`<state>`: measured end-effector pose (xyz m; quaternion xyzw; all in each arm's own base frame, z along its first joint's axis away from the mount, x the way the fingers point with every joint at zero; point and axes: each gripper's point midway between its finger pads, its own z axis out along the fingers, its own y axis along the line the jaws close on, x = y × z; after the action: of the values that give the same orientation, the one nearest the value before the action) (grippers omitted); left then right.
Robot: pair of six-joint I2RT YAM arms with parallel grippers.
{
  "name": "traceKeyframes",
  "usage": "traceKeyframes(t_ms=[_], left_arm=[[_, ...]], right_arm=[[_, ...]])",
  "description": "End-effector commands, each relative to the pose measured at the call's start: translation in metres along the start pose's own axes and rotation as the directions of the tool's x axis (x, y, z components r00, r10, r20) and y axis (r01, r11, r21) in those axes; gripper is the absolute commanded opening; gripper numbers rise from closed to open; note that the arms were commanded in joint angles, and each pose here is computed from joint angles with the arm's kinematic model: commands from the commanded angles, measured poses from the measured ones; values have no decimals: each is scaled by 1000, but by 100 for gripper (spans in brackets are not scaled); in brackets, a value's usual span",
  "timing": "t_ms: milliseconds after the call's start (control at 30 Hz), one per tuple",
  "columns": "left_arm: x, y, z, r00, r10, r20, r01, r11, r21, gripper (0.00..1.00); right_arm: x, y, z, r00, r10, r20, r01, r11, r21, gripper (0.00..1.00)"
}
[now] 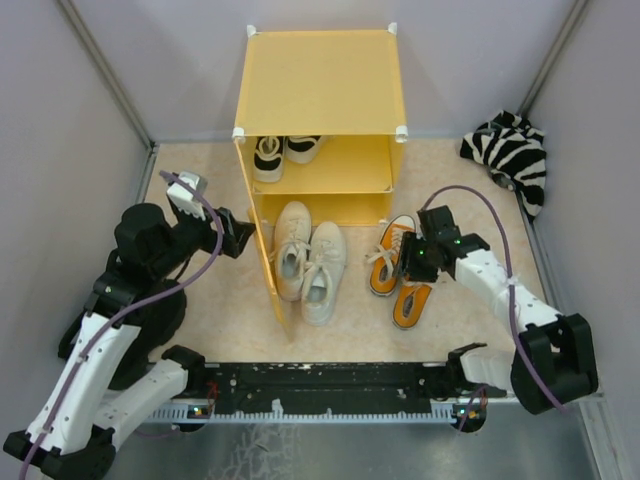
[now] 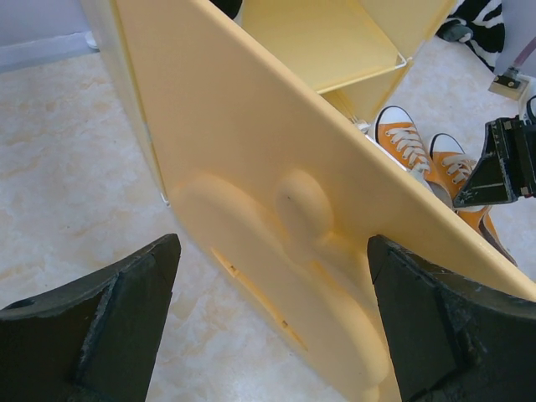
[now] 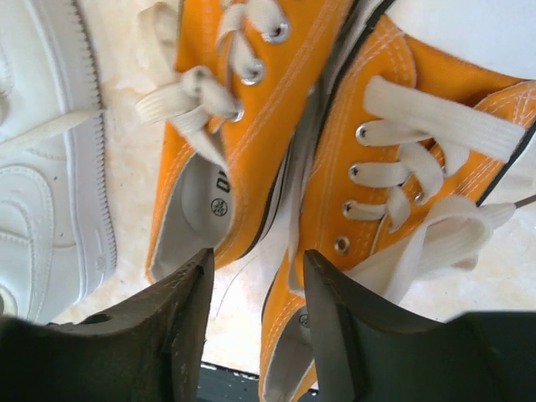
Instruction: Place and organize the shoes in the shoe cabinet
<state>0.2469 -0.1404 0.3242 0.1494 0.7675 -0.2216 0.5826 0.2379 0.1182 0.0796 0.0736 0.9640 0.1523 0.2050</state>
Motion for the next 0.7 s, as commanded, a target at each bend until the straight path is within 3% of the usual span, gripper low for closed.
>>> traceKeyframes(t_ms=[0, 267, 667], left_arm=[[-6, -9, -4, 1000, -8, 30, 7, 999, 42, 99], [-5, -12, -5, 999, -4, 32, 2, 998, 62, 99], [-5, -10, -9, 999, 20, 33, -21, 998, 52, 99]], right_arm=[[-13, 23, -35, 997, -13, 74, 16, 999, -44, 49], [15, 13, -52, 987, 149, 65, -150, 989, 12, 50], [30, 13, -23, 956, 289, 52, -288, 957, -15, 53]])
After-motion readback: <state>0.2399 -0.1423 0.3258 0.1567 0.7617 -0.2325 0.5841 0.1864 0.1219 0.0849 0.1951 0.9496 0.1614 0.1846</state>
